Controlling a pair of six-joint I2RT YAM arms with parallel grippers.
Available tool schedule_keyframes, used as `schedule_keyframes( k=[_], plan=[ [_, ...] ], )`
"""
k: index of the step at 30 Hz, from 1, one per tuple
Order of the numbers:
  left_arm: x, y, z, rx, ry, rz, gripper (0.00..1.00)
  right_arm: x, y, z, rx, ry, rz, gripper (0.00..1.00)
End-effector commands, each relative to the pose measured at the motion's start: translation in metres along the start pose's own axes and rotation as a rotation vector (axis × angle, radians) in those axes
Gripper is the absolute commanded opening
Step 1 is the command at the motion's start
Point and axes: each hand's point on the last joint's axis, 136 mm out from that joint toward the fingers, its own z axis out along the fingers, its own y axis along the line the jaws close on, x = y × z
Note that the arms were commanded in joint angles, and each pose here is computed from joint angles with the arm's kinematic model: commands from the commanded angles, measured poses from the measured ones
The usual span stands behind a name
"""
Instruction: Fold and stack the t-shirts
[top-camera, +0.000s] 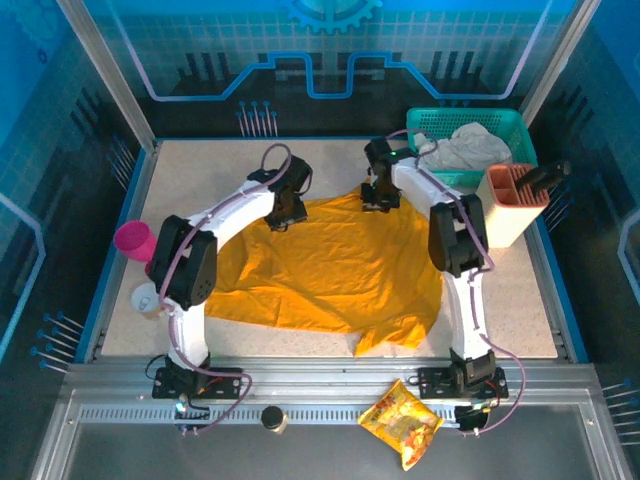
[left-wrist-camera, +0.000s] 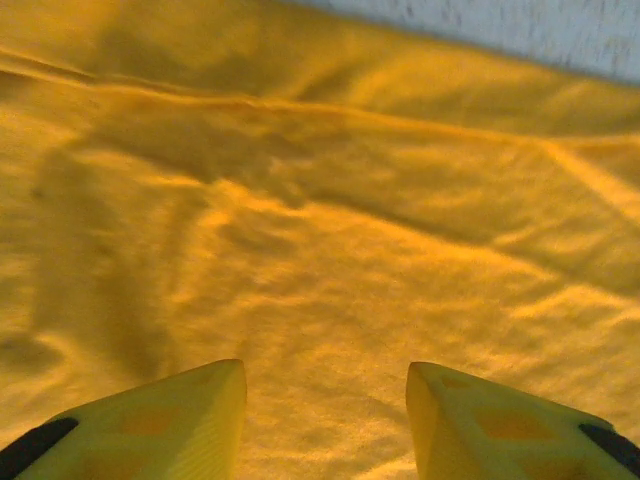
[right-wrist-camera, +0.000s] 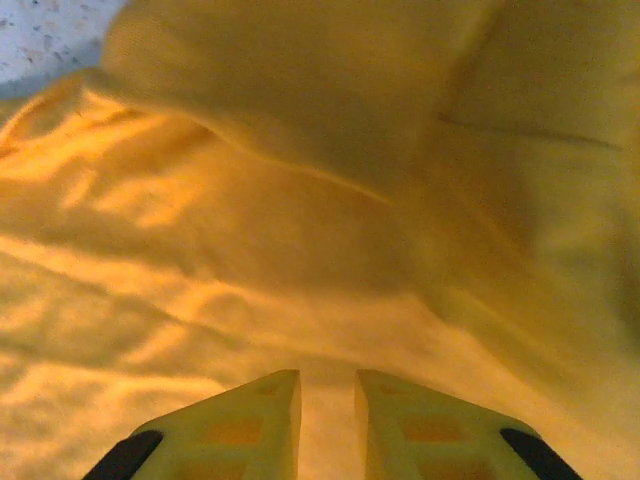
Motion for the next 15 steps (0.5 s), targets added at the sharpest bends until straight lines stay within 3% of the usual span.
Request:
schedule_keyframes(
  k=[1,9,15],
  plan=[
    [0.009,-0.012,0.012,0.035,0.048,0.013,0.45,0.007,0.016,0.014,-0.037,0.087,0.0,0.21],
    [0.035,0.008,0.062,-0.068,0.128,0.025,0.41,-0.041,0.012,0.047,-0.051,0.019,0.12,0.18],
    [0.035,0.007,0.086,-0.098,0.141,0.054,0.4,-0.093,-0.01,0.049,-0.144,-0.081,0.297,0.18]
  ],
)
